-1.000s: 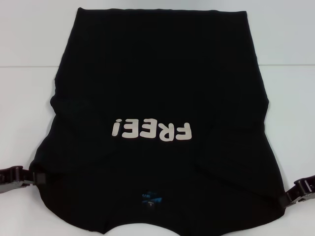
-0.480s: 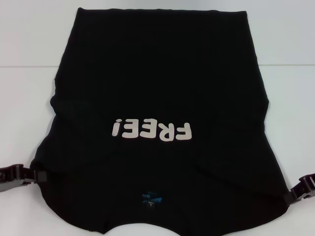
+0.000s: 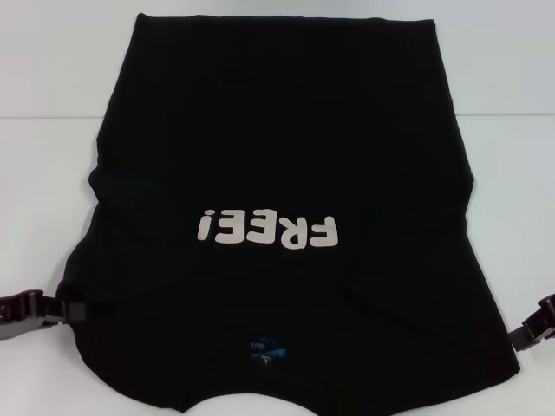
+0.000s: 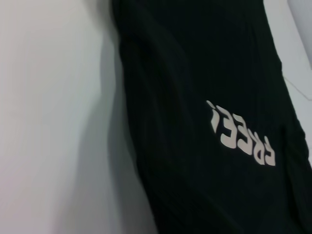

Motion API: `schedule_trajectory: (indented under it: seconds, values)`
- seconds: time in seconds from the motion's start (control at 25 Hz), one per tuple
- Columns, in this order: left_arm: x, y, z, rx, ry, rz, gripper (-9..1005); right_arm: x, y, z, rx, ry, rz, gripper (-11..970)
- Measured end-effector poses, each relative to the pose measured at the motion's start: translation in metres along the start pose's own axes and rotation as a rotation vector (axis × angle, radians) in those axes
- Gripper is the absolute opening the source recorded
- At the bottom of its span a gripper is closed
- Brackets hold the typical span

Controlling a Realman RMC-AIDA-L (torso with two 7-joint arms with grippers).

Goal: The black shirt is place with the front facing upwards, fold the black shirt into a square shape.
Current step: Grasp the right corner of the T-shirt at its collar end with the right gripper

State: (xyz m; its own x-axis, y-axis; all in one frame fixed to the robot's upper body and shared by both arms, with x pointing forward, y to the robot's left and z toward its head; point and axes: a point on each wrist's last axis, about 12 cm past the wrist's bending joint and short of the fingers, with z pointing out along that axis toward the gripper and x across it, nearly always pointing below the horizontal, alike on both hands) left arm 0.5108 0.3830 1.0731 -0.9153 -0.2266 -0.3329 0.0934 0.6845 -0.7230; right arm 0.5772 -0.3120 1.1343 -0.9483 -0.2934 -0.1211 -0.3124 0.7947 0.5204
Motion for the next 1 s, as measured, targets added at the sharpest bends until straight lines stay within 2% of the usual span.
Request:
schedule_trajectory:
  seconds: [0.4,0.68,0.76,0.96,1.0]
  values:
    - [-0.0006,-0.0006,-0.0010,0.010,-0.007,-0.004,14,-0.0012,-0.0080,-0.0052,0.045,-0.029,0.043,105]
    - [-0.0012,-0.0014,0.0000,0.012,-0.006,-0.002,14,-0.0010,-0.0051,-0.0049,0.046,0.003,0.050,117]
    - [-0.0016,-0.0019,0.0008,0.013,-0.007,-0.001,14,-0.0008,-0.0051,-0.0045,0.046,0.004,0.052,335]
    - [-0.0021,-0.0022,0.0018,0.012,-0.010,0.001,14,0.0021,-0.0069,-0.0032,0.049,0.010,0.062,557]
    - [-0.0022,-0.0023,0.0019,0.013,-0.012,0.001,14,0.0027,-0.0071,-0.0027,0.048,0.011,0.063,564]
